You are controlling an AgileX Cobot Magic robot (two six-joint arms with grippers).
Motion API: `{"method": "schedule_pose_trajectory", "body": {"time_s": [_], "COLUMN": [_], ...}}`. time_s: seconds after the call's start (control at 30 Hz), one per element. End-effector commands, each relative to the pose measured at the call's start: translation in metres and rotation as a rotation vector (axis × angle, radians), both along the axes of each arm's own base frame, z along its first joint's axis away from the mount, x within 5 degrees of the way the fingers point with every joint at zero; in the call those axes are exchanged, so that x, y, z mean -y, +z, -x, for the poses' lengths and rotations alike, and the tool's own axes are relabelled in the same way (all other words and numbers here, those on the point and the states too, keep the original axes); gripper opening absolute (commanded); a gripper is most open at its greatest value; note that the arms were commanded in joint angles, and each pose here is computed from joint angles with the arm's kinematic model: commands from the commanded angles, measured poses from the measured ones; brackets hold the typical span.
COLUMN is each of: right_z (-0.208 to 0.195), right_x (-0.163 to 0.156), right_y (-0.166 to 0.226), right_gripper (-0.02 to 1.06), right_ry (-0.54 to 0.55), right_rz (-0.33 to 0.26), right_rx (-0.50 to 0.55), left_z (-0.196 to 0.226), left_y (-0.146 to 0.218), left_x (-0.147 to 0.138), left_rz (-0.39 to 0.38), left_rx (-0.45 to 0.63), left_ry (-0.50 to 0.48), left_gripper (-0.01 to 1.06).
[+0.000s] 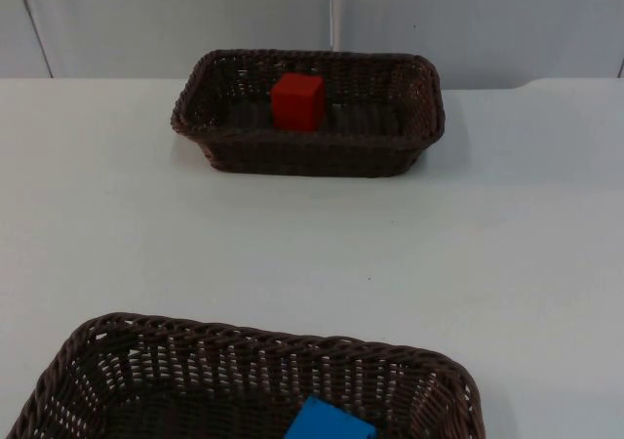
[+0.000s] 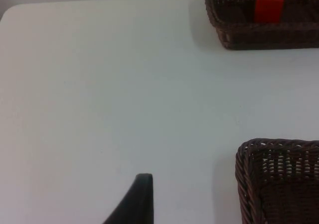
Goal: Pick up one cube with the left hand and place it into the upper basket. Pick up one cube with the right hand and place it into the lower basket.
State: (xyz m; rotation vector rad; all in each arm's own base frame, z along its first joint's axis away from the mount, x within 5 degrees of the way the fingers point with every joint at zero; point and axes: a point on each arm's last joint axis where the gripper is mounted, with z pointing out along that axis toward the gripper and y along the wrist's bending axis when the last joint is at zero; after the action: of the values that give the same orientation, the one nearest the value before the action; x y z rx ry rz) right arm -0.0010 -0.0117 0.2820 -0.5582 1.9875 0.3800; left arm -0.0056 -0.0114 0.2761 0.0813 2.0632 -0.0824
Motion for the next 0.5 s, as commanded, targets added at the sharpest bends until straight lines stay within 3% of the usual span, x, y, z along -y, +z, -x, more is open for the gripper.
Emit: {"method": "schedule_pose_trajectory", "body": {"time_s": [0.0, 0.47], "right_z": [0.0003, 0.003], "right_x": [-0.0003, -0.001], "right_y": [-0.0012, -0.0012], "right_gripper": [1.05, 1.05], "right_ry": [-0.02, -0.261], "right_rz": [0.004, 0.005], "right_rx": [0.003, 0.002], "left_z": [-0.0007, -0.0007], "left_y": [-0.0007, -0.0007], "left_x": [-0.0002, -0.0002], "left_rz": [0.005, 0.005], "left_rx": [0.008, 0.008], "left_ry": [0.008, 0.008], "left_gripper": [1.05, 1.05]}}
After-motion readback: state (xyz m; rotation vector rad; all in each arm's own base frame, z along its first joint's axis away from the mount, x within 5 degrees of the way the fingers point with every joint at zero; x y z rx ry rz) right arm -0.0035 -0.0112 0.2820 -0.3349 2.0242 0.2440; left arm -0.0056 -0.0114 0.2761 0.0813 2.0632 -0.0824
